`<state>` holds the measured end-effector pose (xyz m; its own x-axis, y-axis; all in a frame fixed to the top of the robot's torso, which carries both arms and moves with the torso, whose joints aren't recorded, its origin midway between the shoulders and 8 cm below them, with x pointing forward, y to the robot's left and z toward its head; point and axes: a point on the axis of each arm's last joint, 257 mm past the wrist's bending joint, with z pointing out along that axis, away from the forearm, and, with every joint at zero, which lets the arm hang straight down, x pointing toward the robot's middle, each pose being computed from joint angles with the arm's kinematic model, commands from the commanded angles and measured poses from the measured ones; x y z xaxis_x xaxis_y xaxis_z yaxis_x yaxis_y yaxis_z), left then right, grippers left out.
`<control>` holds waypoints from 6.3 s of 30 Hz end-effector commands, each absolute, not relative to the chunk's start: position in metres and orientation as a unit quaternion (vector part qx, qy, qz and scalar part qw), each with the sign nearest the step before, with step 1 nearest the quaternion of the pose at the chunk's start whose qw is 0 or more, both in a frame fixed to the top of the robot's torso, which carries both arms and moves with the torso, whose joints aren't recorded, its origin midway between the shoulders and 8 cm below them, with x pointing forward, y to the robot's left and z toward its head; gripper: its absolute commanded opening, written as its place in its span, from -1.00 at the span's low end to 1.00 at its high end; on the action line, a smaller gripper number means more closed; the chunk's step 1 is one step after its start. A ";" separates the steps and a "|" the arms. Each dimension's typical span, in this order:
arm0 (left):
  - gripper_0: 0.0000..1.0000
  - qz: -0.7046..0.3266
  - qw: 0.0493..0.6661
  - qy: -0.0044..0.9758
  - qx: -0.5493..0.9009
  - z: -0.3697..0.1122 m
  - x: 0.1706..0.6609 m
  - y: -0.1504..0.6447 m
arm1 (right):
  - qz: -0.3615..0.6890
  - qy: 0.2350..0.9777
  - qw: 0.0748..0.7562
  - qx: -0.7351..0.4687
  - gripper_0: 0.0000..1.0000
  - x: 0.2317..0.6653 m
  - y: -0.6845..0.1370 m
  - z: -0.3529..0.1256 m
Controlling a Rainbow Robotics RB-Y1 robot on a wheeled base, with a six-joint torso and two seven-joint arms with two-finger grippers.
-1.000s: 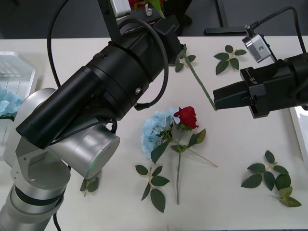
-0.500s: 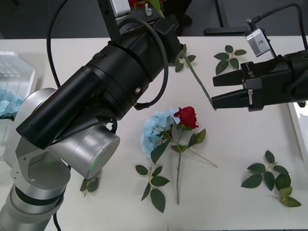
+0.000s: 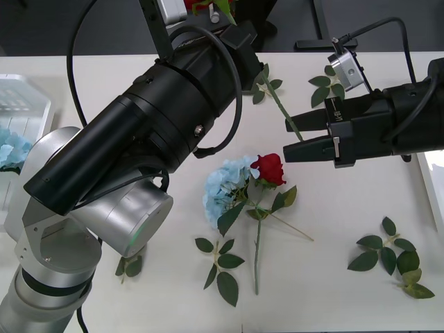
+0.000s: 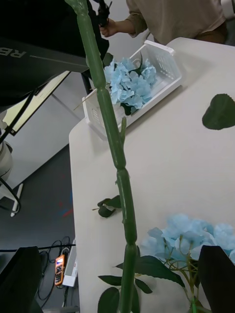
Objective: Place the red flowers into the right box and the blue flowers into the left box. If a person shows an open palm, hand one flower to the person first, then continue sorting.
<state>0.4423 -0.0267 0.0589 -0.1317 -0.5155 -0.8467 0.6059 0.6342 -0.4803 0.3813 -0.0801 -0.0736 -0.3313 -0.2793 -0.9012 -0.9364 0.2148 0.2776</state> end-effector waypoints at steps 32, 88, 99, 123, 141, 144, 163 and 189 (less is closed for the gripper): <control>1.00 -0.437 0.675 0.593 0.052 0.087 0.430 -0.033 | 0.437 0.675 0.394 -0.446 -1.00 0.390 -0.077 -0.059; 1.00 -0.233 0.422 0.827 0.289 -0.091 0.377 0.099 | 0.087 0.925 0.344 0.138 -1.00 0.454 -0.627 -0.243; 1.00 -0.240 0.416 0.788 0.386 -0.121 0.381 0.146 | 0.009 0.938 0.304 0.167 -1.00 0.414 -0.675 -0.280; 1.00 -0.353 0.483 0.689 0.409 -0.174 0.367 0.174 | 0.012 0.946 0.308 0.100 0.80 0.445 -0.643 -0.267; 1.00 -0.387 0.475 0.690 0.386 -0.176 0.366 0.173 | 0.156 0.906 0.385 -0.083 0.80 0.535 -0.427 -0.161; 1.00 -0.387 0.475 0.690 0.386 -0.176 0.366 0.173 | 0.187 0.898 0.376 -0.133 0.81 0.527 -0.379 -0.153; 1.00 -0.388 0.475 0.689 0.385 -0.176 0.366 0.173 | 0.284 0.820 0.347 -0.355 1.00 0.474 -0.216 -0.152; 1.00 -0.388 0.475 0.690 0.384 -0.177 0.366 0.173 | 0.182 0.706 0.363 -0.580 1.00 0.465 -0.101 -0.143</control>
<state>0.3729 0.1691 -0.1711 -0.3181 0.1028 -0.9425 0.8725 0.4205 -0.2486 0.4573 -0.1245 -0.1667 -0.1990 -0.6354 -0.7461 -0.9332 0.3553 -0.0537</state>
